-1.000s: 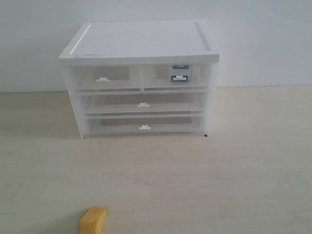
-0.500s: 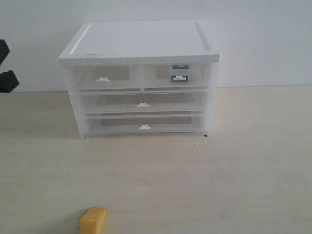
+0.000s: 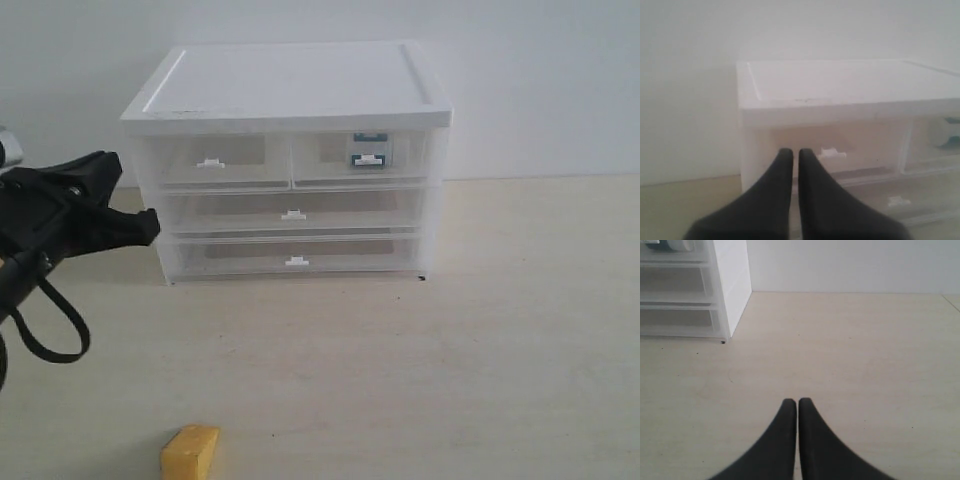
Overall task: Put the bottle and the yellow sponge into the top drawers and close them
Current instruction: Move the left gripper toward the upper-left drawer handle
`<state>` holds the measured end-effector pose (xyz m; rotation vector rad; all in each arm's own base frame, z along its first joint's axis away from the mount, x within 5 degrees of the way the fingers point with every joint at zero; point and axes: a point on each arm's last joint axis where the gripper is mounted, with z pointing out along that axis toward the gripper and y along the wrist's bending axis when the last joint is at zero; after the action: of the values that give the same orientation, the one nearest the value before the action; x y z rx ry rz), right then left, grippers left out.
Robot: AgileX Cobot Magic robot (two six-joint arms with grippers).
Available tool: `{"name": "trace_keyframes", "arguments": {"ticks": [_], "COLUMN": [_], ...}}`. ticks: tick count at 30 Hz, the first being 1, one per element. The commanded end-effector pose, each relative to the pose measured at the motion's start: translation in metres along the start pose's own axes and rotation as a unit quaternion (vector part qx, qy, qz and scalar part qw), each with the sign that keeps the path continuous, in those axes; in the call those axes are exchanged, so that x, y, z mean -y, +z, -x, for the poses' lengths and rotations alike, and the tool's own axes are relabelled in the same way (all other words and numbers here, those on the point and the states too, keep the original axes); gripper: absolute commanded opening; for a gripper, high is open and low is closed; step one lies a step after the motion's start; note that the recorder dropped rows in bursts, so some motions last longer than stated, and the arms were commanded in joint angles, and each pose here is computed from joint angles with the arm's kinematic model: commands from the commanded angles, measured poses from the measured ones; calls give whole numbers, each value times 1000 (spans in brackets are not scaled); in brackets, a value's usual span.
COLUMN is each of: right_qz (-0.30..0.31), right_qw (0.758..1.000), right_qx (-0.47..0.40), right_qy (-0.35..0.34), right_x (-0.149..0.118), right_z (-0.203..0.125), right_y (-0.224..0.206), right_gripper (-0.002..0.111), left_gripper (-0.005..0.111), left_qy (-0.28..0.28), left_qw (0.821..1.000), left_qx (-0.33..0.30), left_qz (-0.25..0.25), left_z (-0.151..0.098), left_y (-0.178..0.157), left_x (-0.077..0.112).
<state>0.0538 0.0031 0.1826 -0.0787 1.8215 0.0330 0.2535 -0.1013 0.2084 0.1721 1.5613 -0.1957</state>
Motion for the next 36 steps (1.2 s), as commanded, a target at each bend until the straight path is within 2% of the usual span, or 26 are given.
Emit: {"name": "trace_keyframes", "arguments": {"ticks": [1, 6, 9, 12, 13, 15, 17, 21, 25, 28, 36], "right_qz": [1, 1, 1, 1, 1, 1, 1, 1, 1, 1, 1], "right_qw": [1000, 1000, 1000, 1000, 1000, 1000, 1000, 1000, 1000, 1000, 1000], "right_qx": [5, 5, 5, 5, 5, 5, 5, 5, 5, 5, 5], "right_qy": [2, 2, 2, 2, 2, 2, 2, 2, 2, 2, 2], "right_x": [0, 0, 0, 0, 0, 0, 0, 0, 0, 0, 0], "right_z": [1, 1, 1, 1, 1, 1, 1, 1, 1, 1, 1], "right_y": [0, 0, 0, 0, 0, 0, 0, 0, 0, 0, 0], "right_gripper": [0, 0, 0, 0, 0, 0, 0, 0, 0, 0, 0], "left_gripper": [4, 4, 10, 36, 58, 79, 89, 87, 83, 80, 75], "left_qy": [-3, 7, 16, 9, 0, -13, -31, -45, 29, 21, -9], "left_qw": [1000, 1000, 998, 997, 997, 997, 997, 997, 999, 1000, 1000], "left_qx": [13, 9, -10, -19, -26, -21, -17, -12, 33, 18, 27], "left_qz": [21, 1, -55, -77, -77, -70, -70, -54, -21, -12, 9], "left_z": [-17, -35, -46, -49, -51, -51, -50, -49, -52, -66, -65], "left_y": [7, 19, 35, 47, 54, 62, 68, 74, 78, 83, 93], "left_x": [8, 21, 36, 44, 46, 47, 49, 48, 43, 43, 42]}}
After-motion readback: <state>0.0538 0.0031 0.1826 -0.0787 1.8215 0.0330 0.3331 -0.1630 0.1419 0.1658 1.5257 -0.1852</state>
